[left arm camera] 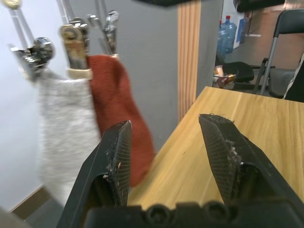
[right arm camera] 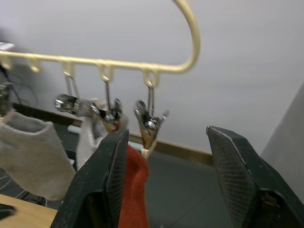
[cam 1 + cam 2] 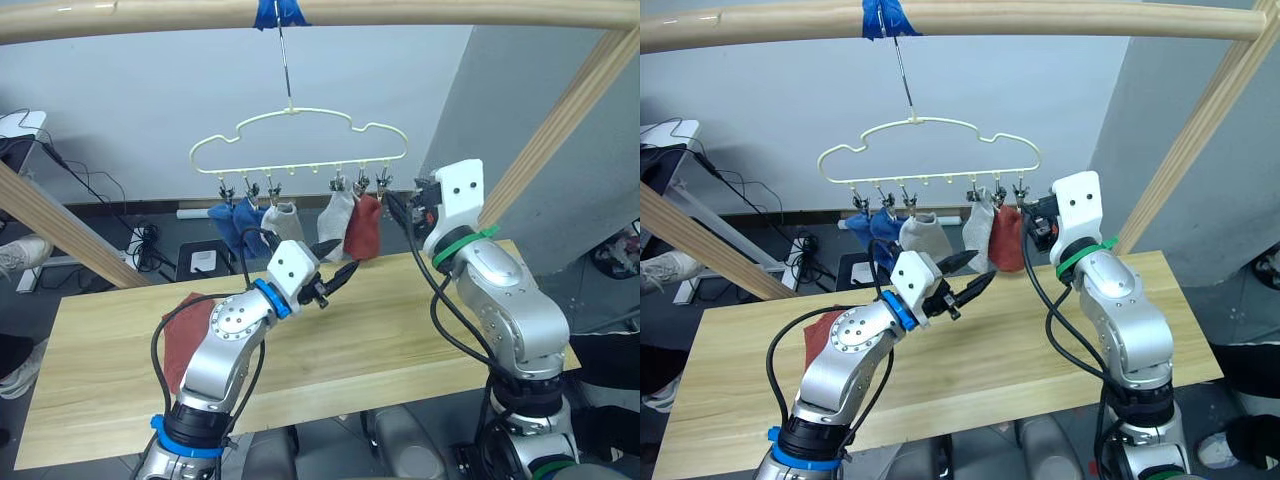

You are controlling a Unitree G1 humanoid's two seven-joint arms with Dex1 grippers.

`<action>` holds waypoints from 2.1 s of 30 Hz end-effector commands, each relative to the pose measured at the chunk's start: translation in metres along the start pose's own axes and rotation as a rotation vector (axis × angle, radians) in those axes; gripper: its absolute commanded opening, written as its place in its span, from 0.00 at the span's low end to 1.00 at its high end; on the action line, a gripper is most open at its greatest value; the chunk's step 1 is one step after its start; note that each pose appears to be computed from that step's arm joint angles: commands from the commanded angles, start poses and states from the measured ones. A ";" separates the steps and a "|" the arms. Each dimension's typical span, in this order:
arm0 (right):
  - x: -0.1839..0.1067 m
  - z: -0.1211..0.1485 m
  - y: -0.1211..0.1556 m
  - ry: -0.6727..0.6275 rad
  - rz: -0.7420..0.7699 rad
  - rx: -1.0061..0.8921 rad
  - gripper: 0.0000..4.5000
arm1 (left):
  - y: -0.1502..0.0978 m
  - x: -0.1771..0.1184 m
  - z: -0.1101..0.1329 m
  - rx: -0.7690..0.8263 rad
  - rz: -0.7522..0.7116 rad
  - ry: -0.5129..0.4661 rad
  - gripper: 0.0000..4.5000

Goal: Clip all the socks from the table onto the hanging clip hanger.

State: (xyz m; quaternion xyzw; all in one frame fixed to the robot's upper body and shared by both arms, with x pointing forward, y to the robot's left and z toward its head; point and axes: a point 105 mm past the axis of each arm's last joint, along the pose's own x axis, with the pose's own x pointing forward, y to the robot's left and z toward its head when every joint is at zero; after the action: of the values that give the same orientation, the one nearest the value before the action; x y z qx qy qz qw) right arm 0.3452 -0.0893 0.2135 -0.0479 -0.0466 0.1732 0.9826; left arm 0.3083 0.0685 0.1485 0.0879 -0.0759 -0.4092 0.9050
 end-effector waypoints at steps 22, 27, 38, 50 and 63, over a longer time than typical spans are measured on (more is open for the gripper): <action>0.040 0.009 0.003 -0.069 -0.101 0.069 0.60 | 0.010 -0.002 0.036 0.040 -0.019 -0.090 0.55; 0.043 0.009 0.003 -0.071 -0.141 0.132 0.60 | 0.012 -0.001 0.036 0.044 -0.016 -0.087 0.55; 0.045 0.015 0.018 -0.068 -0.176 0.258 0.60 | 0.015 -0.002 0.036 0.051 -0.006 -0.081 0.55; 0.043 0.022 0.030 -0.077 -0.182 0.314 0.47 | 0.016 -0.001 0.034 0.055 0.000 -0.072 0.56; 0.045 0.023 0.041 -0.077 -0.126 0.293 0.33 | 0.014 -0.003 0.029 0.053 -0.001 -0.057 0.56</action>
State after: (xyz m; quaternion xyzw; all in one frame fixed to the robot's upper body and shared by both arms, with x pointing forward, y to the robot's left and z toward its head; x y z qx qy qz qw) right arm 0.3803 -0.0506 0.2103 0.0788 -0.0216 0.0874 0.9928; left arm 0.3137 0.0763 0.1739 0.0953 -0.0972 -0.4112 0.9013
